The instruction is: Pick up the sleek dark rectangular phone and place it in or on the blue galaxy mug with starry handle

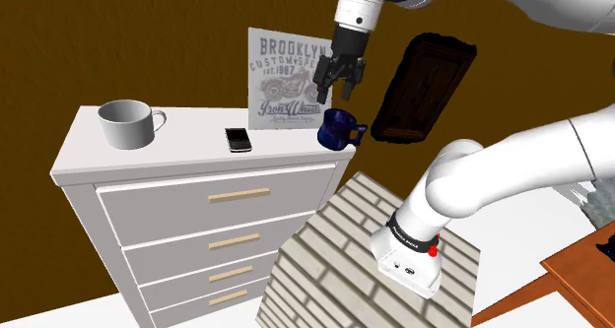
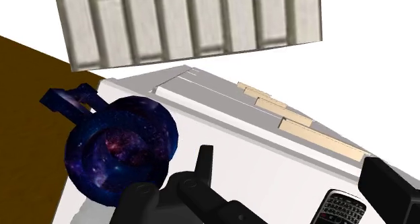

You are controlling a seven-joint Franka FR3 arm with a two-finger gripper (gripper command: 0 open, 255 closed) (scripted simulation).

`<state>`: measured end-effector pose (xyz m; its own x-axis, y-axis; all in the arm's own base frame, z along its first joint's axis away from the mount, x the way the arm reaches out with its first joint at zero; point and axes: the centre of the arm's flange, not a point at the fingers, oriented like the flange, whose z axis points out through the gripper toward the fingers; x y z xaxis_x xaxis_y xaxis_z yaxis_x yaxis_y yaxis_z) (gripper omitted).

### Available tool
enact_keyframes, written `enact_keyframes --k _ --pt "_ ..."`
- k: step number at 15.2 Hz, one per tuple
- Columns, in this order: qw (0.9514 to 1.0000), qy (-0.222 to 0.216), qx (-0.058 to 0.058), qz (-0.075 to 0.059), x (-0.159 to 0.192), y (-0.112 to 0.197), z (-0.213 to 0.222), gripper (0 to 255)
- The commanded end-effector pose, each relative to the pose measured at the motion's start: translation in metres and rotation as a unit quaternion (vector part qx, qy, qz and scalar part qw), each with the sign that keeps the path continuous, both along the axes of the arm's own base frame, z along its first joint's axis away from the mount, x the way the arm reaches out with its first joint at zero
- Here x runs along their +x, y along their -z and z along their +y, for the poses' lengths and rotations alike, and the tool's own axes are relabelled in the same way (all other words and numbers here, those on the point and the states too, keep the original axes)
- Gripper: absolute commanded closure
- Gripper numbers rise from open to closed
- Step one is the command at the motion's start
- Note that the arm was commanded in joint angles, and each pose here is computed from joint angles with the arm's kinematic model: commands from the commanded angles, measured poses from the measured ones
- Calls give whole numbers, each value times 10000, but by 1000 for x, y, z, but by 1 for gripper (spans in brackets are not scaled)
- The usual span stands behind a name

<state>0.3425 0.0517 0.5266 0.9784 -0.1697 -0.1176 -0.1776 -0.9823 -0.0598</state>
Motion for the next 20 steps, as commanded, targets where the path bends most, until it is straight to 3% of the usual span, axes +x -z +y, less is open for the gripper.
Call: enact_keyframes --k 1,20 --pt "9999 100 -10 -50 17 15 12 0" --pt "9942 979 -134 -433 186 156 110 0"
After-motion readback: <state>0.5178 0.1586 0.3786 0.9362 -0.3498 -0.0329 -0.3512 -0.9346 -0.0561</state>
